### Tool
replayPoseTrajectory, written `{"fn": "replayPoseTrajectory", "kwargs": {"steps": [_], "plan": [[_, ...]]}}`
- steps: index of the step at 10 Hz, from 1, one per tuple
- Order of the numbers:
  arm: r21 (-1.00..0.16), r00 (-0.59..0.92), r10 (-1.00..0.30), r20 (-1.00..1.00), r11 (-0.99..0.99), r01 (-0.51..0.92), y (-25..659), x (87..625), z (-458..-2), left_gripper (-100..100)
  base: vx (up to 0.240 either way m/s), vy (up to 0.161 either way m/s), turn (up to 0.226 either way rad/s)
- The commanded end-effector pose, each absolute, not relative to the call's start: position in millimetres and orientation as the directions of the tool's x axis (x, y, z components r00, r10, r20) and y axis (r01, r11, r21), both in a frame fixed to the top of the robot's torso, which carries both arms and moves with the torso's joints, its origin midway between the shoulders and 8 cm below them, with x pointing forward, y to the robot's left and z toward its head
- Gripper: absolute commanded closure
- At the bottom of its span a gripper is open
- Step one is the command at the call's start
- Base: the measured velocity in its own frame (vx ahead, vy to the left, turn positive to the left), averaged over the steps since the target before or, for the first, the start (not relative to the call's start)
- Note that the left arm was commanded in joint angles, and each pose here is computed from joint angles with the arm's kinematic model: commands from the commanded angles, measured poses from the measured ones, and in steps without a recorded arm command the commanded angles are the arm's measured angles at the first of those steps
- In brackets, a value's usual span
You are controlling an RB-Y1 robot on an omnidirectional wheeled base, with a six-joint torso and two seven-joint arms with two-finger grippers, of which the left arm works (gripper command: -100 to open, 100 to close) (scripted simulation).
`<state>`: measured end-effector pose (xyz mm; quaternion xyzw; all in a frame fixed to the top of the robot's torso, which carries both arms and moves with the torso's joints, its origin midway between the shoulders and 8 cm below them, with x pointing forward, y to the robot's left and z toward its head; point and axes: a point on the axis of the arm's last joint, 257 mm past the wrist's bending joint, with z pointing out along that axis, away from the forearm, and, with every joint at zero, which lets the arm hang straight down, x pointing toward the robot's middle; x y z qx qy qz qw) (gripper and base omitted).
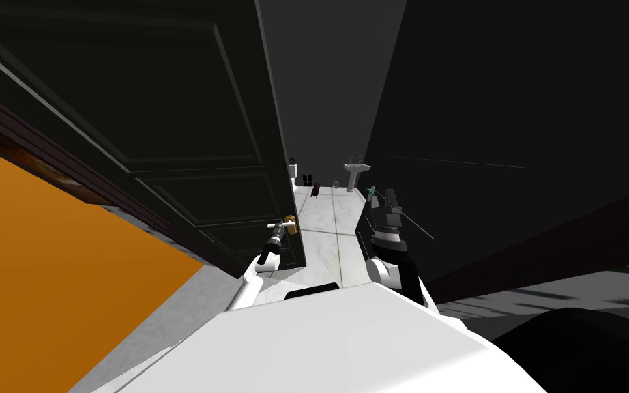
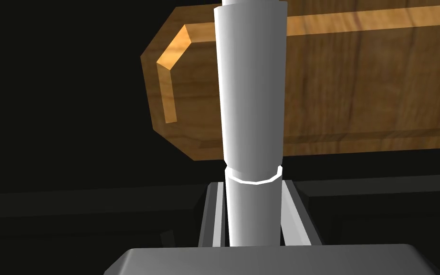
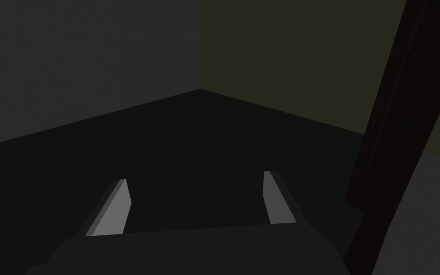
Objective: Push the door open
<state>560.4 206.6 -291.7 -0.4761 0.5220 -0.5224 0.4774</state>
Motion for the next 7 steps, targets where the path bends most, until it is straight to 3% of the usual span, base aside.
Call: {"fn": "replayPoseTrajectory", "kwargs": {"steps": [1, 7], "plan": [[-1.000, -0.057, -0.998, -0.009, 0.008, 0.011, 225.6, 564.1, -288.3, 100, 0.146, -0.085, 0.072], [-1.000, 0.018, -1.000, -0.008, 0.008, 0.008, 261.7, 567.6, -289.2, 100, 0.142, -0.115, 0.070]]}}
